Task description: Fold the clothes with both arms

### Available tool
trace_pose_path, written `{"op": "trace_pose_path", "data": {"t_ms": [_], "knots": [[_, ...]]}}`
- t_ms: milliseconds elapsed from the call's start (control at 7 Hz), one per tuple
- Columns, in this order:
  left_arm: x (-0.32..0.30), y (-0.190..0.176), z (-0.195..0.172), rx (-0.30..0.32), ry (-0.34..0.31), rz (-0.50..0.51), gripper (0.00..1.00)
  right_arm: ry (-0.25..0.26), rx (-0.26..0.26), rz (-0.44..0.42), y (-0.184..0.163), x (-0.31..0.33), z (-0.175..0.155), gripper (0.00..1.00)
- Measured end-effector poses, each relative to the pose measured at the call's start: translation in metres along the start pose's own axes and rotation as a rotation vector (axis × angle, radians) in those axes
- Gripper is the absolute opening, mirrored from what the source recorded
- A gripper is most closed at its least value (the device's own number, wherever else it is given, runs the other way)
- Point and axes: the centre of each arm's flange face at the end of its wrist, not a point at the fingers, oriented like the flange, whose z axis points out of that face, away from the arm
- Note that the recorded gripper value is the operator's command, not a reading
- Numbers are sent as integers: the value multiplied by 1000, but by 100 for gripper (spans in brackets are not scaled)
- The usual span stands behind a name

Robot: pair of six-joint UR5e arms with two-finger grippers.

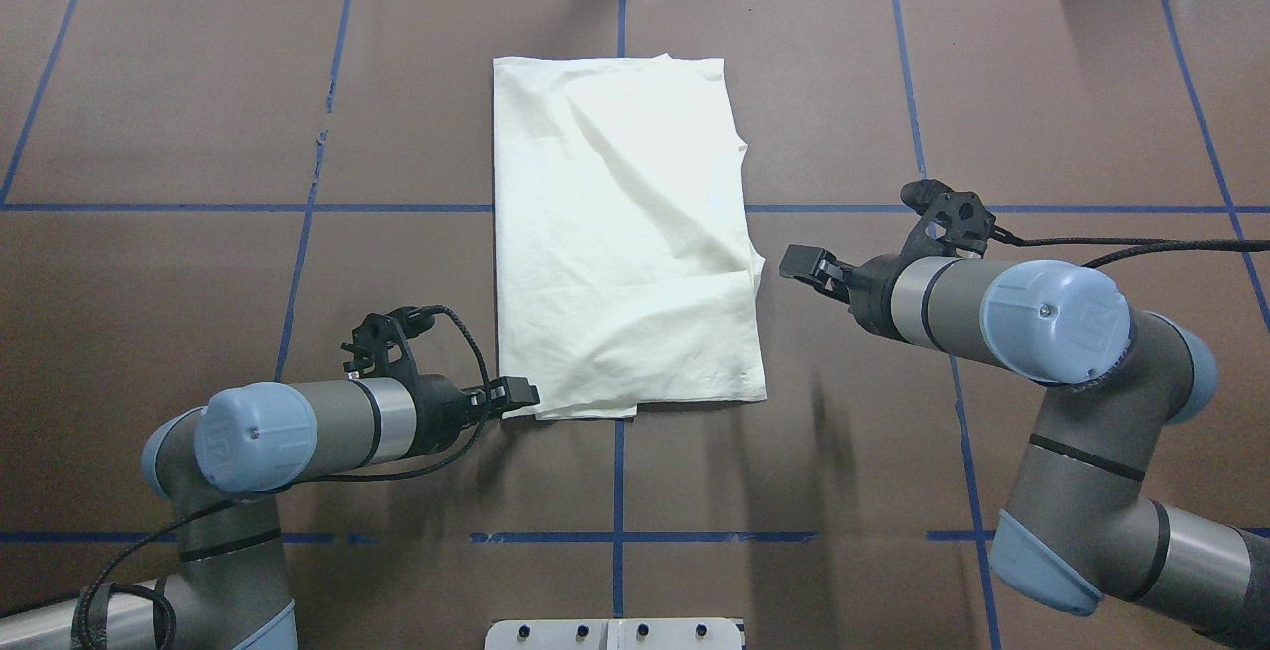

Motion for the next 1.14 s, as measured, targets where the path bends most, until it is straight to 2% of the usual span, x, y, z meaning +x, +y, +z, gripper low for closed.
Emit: {"op": "trace_pose_path", "data": {"t_ms": [286,429,571,1000,1143], "knots": [[0,9,2,-14,0,3,57,0,0,1,0,0,0,100],[0,11,3,-17,-1,3,38,0,0,1,0,0,0,100],[1,11,3,-17,0,-8,32,-1,0,1,0,-1,0,100],[4,11,1,-16,8,-53,32,-3,0,1,0,-2,0,100],[5,9,1,-13,9,-56,40,-3,0,1,0,-2,0,100]]}}
